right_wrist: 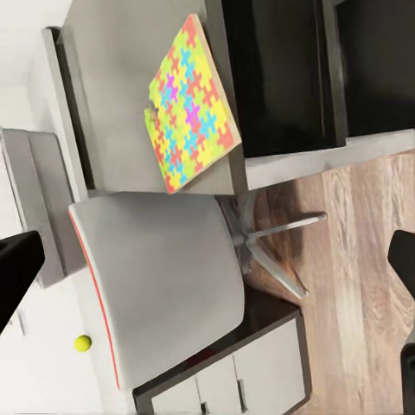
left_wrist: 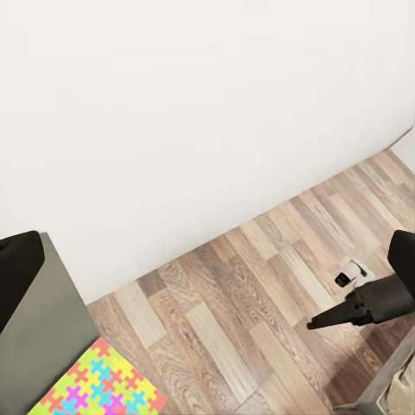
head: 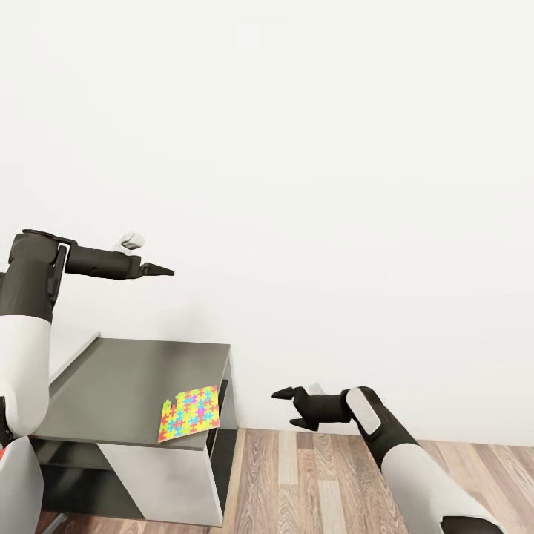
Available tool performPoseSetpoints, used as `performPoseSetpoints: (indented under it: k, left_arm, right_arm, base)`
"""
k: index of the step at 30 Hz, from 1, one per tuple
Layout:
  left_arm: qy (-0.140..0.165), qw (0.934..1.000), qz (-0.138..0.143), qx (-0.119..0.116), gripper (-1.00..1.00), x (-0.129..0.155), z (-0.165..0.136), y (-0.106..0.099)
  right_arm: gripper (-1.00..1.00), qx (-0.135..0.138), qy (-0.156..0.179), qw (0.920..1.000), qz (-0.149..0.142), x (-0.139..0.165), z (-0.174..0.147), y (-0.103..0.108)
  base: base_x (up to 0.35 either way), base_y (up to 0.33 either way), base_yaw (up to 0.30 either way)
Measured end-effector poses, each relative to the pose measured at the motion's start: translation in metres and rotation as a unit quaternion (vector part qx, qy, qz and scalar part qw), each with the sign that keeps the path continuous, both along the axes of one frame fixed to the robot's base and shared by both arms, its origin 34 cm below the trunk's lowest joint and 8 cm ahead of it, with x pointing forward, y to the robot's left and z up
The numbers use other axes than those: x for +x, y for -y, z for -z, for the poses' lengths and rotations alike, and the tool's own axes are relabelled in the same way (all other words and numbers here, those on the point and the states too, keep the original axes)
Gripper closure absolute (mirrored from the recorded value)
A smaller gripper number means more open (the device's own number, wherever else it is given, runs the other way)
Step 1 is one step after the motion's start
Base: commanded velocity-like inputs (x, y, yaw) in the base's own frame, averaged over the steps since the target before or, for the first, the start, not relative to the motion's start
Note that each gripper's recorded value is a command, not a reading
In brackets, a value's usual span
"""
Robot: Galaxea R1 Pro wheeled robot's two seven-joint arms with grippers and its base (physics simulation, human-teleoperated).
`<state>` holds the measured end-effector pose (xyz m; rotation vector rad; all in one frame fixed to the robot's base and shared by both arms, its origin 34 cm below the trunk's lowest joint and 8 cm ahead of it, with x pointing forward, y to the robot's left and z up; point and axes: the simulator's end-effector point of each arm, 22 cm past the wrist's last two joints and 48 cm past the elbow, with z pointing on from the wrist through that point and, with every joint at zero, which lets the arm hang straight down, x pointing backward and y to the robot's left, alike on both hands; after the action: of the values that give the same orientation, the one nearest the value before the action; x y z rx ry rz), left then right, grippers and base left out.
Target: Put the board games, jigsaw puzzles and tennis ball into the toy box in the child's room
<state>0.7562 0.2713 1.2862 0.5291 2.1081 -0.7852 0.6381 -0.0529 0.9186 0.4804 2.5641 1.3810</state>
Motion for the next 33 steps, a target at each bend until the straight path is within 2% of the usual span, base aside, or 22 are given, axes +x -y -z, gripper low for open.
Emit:
performPoseSetpoints:
  k: [7,14,17,23,33]
  left_arm:
    - [0.0,1.0,0.0,0.003,-1.0,0.001,0.003,-0.001]
    - [-0.001,1.0,0.0,0.002,-1.0,0.004,0.008,0.0]
    - [-0.001,1.0,0.0,0.002,-1.0,0.005,0.01,0.0]
    - [-0.001,1.0,0.0,0.003,-1.0,0.008,0.015,0.0]
    - [-0.005,1.0,0.0,0.003,-1.0,0.01,0.028,0.0]
  right_arm:
    - [-1.0,0.025,0.009,0.9996,-0.007,0.001,-0.01,-0.018]
    - [-1.0,0.043,0.018,0.9989,-0.009,0.005,-0.013,-0.023]
    - [-1.0,0.043,0.022,0.9988,-0.007,0.008,-0.011,-0.023]
    - [-1.0,0.033,0.05,0.9981,0.013,0.023,-0.008,-0.019]
    - [-1.0,0.028,0.055,0.9979,0.018,0.027,0.004,-0.018]
  base:
    - [0.0,0.0,0.0]
    - [0.0,0.0,0.0]
    - [0.0,0.0,0.0]
    - [0.0,0.0,0.0]
    - [0.0,0.0,0.0]
